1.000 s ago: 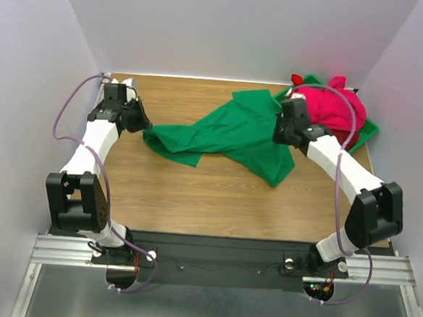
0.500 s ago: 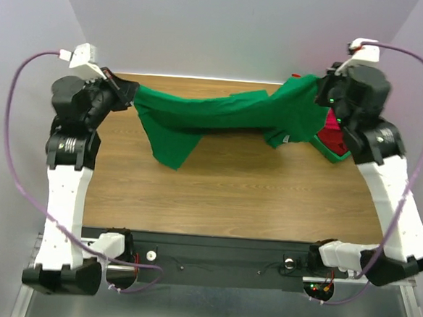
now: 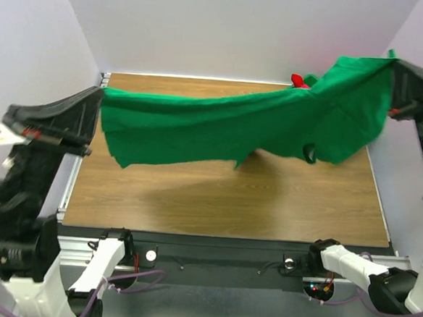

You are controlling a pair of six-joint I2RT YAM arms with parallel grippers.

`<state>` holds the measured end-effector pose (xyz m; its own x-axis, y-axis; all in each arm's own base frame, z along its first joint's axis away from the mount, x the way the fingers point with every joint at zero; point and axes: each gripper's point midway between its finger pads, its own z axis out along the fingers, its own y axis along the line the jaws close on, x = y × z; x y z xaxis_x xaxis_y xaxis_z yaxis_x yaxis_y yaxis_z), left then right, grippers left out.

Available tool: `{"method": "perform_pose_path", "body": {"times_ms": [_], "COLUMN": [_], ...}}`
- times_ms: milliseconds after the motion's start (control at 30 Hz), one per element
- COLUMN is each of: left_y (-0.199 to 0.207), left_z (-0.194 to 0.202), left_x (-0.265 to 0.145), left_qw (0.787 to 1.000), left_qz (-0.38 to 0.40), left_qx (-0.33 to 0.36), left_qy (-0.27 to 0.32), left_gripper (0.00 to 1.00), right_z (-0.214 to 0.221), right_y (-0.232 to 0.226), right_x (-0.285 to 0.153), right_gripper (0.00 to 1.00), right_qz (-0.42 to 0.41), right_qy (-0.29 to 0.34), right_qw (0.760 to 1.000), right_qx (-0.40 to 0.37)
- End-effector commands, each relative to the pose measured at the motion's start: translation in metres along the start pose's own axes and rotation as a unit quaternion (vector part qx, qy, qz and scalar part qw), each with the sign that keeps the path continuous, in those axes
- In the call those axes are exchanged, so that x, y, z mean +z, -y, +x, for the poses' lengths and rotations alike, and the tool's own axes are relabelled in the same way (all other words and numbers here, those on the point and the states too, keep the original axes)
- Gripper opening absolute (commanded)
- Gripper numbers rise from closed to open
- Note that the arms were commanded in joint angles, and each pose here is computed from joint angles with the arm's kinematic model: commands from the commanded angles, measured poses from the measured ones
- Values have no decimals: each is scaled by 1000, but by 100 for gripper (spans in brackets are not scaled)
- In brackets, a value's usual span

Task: Fold and stack the t-shirts
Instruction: Flatten the tshirt out

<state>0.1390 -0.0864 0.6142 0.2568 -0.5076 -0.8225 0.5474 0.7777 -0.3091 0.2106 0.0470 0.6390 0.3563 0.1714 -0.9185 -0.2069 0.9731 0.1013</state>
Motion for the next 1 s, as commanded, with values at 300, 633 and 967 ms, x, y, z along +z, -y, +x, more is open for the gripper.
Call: {"method": "perform_pose_path", "body": {"times_ms": [300, 633, 967], "left_y": [-45, -170, -211], "left_z": [35, 158, 157], "left_x": [33, 86, 132], "left_qw": [998, 974, 969], "left_qz": [-41, -143, -170], "left_qx": [-26, -21, 27], "left_qy": [-34, -175, -175], "left_gripper": [0, 0, 0], "right_z": [43, 200, 229], "right_y": [-9, -16, -31], "right_x": [42, 147, 221], "right_gripper": [0, 0, 0], "right_qz": [-12, -10, -25], "right_qy": [-41, -168, -158], "right_qw": [999, 984, 985], "right_qx": [-9, -57, -63]}}
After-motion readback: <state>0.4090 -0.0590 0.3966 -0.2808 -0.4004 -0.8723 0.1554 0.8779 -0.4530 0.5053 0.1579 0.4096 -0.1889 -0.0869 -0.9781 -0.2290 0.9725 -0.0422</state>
